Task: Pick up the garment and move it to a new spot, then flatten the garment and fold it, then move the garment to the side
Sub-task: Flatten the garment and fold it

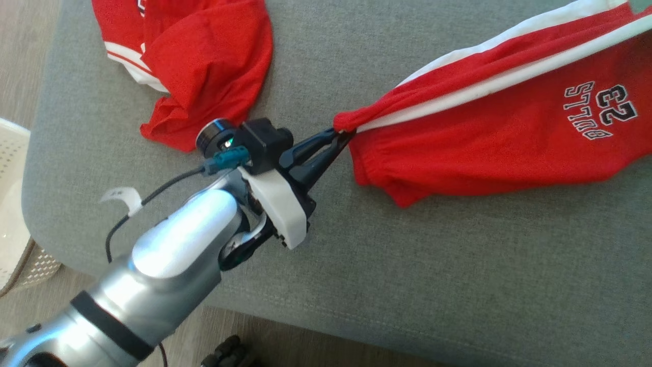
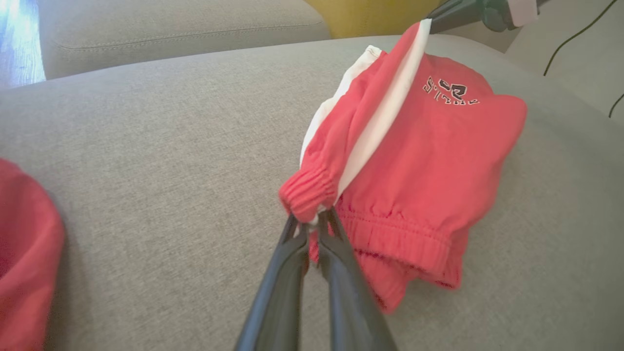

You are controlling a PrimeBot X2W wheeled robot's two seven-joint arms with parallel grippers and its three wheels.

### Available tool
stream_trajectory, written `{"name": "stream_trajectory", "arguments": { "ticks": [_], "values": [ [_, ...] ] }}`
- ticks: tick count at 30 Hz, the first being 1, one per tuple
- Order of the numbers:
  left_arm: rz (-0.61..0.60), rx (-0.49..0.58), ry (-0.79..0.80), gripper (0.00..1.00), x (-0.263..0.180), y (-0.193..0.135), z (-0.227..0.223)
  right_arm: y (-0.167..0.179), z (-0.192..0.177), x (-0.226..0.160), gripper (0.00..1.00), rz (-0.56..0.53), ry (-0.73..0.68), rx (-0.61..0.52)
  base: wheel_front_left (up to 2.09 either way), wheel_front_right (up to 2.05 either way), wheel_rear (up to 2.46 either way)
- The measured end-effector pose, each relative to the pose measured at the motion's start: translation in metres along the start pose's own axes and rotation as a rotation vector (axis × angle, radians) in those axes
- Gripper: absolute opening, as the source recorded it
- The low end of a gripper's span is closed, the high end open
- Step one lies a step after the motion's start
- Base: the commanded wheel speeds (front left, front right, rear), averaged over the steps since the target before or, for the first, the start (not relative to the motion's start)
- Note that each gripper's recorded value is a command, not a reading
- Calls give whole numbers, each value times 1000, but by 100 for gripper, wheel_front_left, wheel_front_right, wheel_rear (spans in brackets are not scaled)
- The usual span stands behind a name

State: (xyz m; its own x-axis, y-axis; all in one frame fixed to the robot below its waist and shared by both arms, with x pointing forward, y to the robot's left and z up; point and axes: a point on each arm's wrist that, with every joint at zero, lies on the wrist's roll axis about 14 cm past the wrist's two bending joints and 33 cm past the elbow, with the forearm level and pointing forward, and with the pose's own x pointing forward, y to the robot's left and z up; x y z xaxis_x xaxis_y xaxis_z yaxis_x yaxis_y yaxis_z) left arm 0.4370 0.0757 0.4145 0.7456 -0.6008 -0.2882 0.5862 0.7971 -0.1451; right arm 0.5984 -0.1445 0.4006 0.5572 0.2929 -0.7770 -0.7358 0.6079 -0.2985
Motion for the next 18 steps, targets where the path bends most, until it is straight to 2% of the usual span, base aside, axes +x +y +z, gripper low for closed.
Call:
{"name": "stream_trajectory", "arguments": {
  "ticks": [5,6,7,8,9,10,18],
  "values": [
    [10,1,0,0,7,7,-1,-2,-4,11,0,1,16,4,0,0,0],
    [9,-2,-6,25,11,7,-1,-3,-7,16,0,1,19,7,0,0,0],
    [10,-2,-6,45,12,8,-2,-3,-7,18,0,1,22,8,0,0,0],
    [13,0,-2,59,13,10,-3,-4,-8,19,0,-1,21,11,0,0,0],
    [17,3,4,100,14,13,-4,-6,-7,21,33,-4,12,14,0,0,0],
    [22,5,6,100,14,15,-5,-7,-4,22,100,-7,-7,14,0,0,0],
    [38,2,12,100,19,21,-9,-13,13,29,100,-31,-89,24,0,0,0]
  ]
}}
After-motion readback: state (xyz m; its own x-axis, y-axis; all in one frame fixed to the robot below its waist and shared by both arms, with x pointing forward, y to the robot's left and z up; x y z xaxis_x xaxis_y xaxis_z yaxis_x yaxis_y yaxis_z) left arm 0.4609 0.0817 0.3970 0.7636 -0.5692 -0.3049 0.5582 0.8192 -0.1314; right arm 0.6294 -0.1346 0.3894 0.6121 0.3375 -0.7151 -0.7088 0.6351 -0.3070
